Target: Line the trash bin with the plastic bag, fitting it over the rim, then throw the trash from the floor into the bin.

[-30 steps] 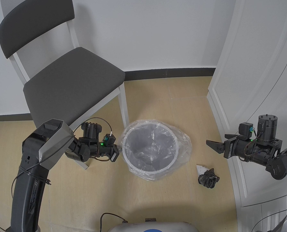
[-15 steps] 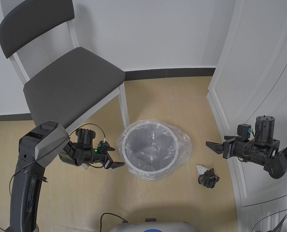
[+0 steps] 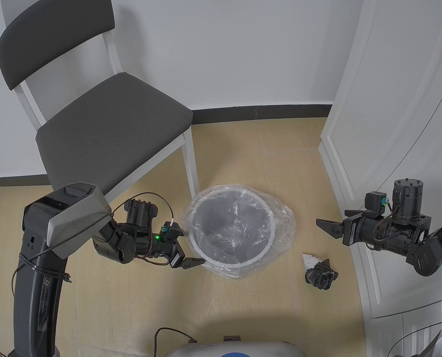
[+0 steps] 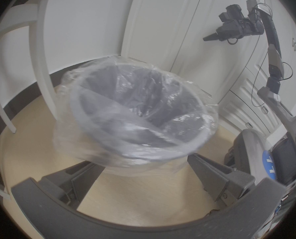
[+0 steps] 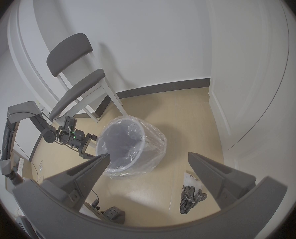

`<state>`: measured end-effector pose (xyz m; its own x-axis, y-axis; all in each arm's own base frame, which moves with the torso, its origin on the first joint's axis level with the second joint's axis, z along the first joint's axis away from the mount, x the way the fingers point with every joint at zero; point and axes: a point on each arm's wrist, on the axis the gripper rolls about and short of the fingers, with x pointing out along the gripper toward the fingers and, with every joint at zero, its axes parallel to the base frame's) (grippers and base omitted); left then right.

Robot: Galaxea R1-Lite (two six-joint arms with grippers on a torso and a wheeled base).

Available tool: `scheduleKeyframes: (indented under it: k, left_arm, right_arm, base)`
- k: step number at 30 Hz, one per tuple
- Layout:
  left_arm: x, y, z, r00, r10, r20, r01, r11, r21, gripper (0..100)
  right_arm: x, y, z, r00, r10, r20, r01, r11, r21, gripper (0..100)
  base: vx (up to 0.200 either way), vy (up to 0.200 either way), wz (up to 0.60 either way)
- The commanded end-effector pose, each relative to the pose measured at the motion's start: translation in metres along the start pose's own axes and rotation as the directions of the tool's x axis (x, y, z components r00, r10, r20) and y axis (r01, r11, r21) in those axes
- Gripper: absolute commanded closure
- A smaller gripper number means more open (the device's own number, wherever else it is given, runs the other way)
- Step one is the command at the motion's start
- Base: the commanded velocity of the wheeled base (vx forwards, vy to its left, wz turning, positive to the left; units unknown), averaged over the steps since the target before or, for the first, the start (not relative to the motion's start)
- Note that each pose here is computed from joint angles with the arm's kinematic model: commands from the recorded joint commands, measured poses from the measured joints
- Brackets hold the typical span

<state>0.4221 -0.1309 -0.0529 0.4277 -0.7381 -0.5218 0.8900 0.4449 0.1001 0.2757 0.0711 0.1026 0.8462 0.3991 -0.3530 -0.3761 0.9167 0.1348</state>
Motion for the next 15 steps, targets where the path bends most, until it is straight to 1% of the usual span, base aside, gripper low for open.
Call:
scheduleKeyframes:
  k: [1, 5, 8, 11, 12, 15]
  left_arm:
    - [0.004, -0.016, -0.003, 0.999, -0.041, -0.019, 0.04, 0.999, -0.009, 0]
    - [0.015, -0.022, -0.008, 0.998, -0.059, -0.03, 0.059, 0.998, -0.015, 0]
    - [0.021, -0.018, -0.002, 0.999, -0.051, -0.011, 0.05, 0.998, -0.024, 0]
    - [0.026, -0.015, -0.001, 0.999, -0.045, -0.002, 0.045, 0.999, -0.028, 0]
    - [0.026, -0.015, -0.001, 0.999, -0.044, -0.001, 0.044, 0.999, -0.028, 100]
    - [0.029, -0.01, 0.001, 0.999, -0.033, 0.012, 0.033, 0.999, -0.02, 100]
  right_arm:
    - [-0.003, 0.001, 0.002, 1.0, 0.001, 0.01, -0.001, 1.0, -0.002, 0]
    - [-0.003, 0.0, 0.003, 1.0, 0.0, 0.01, 0.0, 1.0, -0.001, 0]
    - [-0.002, 0.0, 0.002, 1.0, 0.0, 0.01, 0.0, 1.0, -0.001, 0]
    - [-0.003, 0.001, 0.003, 1.0, 0.001, 0.013, -0.001, 1.0, -0.002, 0]
    - [-0.003, 0.001, 0.003, 1.0, 0.0, 0.015, 0.0, 1.0, -0.002, 0]
    - [-0.003, 0.0, 0.003, 1.0, -0.001, 0.015, 0.001, 1.0, -0.002, 0]
  base:
    - [0.0, 0.0, 0.0]
    - [0.0, 0.0, 0.0]
    - [0.0, 0.0, 0.0]
    - [0.0, 0.0, 0.0]
    - [0.0, 0.0, 0.0]
    - [0.0, 0.0, 0.0]
